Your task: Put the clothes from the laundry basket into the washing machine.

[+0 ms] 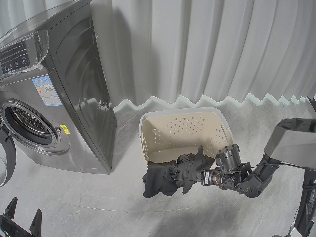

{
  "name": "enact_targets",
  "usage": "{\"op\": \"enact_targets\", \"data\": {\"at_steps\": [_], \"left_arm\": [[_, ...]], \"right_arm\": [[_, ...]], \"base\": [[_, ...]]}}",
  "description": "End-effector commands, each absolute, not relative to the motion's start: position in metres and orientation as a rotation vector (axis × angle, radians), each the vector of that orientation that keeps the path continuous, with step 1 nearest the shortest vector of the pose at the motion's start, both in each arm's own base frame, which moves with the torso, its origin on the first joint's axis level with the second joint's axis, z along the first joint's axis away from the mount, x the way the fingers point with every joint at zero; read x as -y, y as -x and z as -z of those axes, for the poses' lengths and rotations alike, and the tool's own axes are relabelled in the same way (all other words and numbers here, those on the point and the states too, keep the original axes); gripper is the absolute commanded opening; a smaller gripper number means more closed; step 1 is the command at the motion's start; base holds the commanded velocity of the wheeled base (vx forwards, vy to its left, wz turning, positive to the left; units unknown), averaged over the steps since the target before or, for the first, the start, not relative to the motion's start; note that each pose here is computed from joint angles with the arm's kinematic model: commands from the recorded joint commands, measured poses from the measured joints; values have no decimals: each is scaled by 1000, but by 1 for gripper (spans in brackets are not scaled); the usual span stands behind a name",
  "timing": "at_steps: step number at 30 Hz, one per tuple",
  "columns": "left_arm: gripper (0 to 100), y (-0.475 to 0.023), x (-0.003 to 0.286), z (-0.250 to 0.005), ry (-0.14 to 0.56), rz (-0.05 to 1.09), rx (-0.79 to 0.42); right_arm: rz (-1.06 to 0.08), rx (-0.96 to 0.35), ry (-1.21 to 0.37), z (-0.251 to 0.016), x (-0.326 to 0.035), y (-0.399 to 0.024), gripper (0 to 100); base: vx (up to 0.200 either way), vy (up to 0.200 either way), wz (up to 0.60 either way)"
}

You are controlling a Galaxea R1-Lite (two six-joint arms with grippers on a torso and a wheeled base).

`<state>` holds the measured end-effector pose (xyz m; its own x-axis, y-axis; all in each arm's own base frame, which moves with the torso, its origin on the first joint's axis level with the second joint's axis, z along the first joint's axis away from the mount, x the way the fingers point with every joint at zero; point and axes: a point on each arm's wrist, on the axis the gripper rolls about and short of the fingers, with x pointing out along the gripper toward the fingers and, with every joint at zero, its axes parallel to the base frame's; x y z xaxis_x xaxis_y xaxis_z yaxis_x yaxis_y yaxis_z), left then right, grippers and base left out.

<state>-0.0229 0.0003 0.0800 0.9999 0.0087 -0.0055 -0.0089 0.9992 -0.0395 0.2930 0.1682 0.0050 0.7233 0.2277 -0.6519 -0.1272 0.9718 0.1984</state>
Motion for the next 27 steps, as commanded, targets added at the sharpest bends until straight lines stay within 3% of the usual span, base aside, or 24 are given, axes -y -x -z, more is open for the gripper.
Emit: {"op": "enact_targets", "data": {"at_steps": [1, 9, 18, 27], "left_arm": [[100, 23, 0, -75, 40, -9, -7], [100, 23, 0, -75, 40, -9, -7], [100, 23, 0, -75, 40, -9, -7], [100, 23, 0, -75, 40, -9, -7]], "right_arm": [[-184, -755, -138, 17, -176, -310, 100], [-192, -723, -153, 20, -185, -325, 100], [-207, -658, -175, 43, -193, -340, 100], [-224, -612, -189, 42, -197, -345, 100]], "base": [[0, 0, 0], [0, 0, 0], [0, 0, 0], [0, 0, 0]]}}
